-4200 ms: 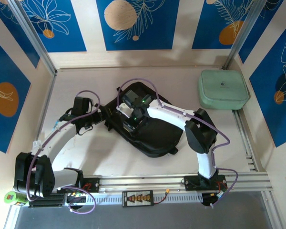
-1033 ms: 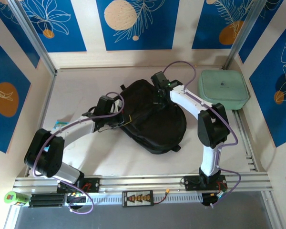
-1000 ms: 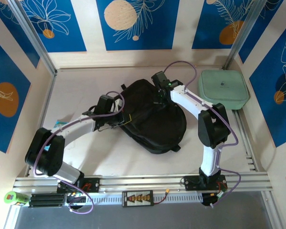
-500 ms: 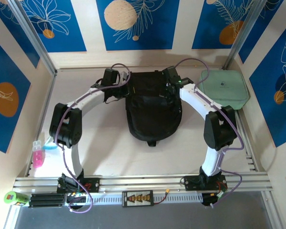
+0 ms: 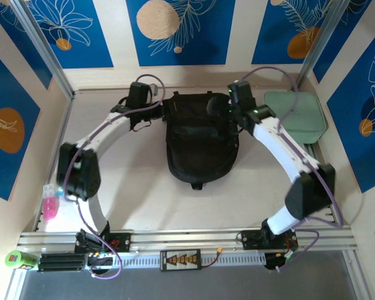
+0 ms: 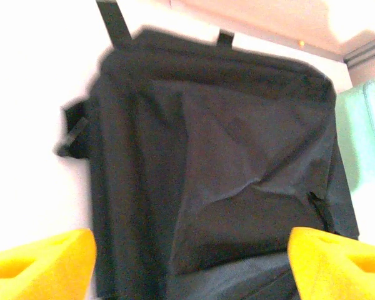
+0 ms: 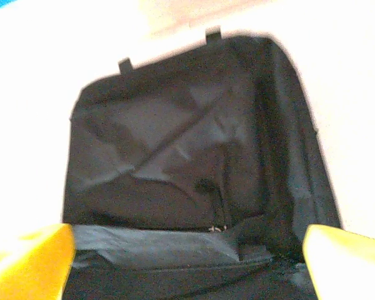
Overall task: Pack the student bag
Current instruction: Rotate the student bag at the center of the table, then reset both arms
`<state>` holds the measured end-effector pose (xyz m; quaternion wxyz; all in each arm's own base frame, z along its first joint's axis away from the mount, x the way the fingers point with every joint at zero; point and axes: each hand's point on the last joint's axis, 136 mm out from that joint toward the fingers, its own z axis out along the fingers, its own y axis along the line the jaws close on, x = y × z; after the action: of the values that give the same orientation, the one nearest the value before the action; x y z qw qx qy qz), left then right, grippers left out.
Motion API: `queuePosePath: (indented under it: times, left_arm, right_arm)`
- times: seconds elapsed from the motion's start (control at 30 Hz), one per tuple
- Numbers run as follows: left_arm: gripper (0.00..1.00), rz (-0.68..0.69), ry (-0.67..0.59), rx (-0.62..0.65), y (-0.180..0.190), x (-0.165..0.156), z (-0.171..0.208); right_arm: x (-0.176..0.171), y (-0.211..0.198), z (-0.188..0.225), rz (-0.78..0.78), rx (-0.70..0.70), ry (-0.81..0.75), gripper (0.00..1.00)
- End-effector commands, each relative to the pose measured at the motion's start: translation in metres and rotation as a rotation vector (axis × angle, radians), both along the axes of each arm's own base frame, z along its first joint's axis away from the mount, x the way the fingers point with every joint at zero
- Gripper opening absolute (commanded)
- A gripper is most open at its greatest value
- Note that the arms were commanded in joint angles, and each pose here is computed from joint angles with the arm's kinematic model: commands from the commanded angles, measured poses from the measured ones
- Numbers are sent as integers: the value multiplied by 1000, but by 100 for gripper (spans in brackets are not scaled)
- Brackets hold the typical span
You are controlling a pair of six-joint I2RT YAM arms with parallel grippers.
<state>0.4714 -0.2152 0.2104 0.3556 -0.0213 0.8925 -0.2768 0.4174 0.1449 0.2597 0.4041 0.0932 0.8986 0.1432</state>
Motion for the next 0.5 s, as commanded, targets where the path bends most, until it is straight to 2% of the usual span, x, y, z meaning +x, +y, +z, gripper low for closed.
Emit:
queuePosePath:
  times: [0.0,0.1,0.23,0.4,0.47]
  left_arm:
    - [92,168,-149,102,59,-16,48]
    - [99,244,-195,108,95,-37,52]
    - [100,416,-227,252,152,-62,39]
    - [100,605,-257,392,214,-92,6]
    - [100,648,-268,453,232,-100,-9]
  right_arm:
    - [-11,-38,24,-71,-79,-139,99]
    - [-26,-75,33,-169,-130,-233,99]
    - [-47,-123,20,-306,-142,-257,99]
    - [-71,-177,-25,-464,-117,-214,99]
    - [-77,-189,-46,-489,-148,-223,99]
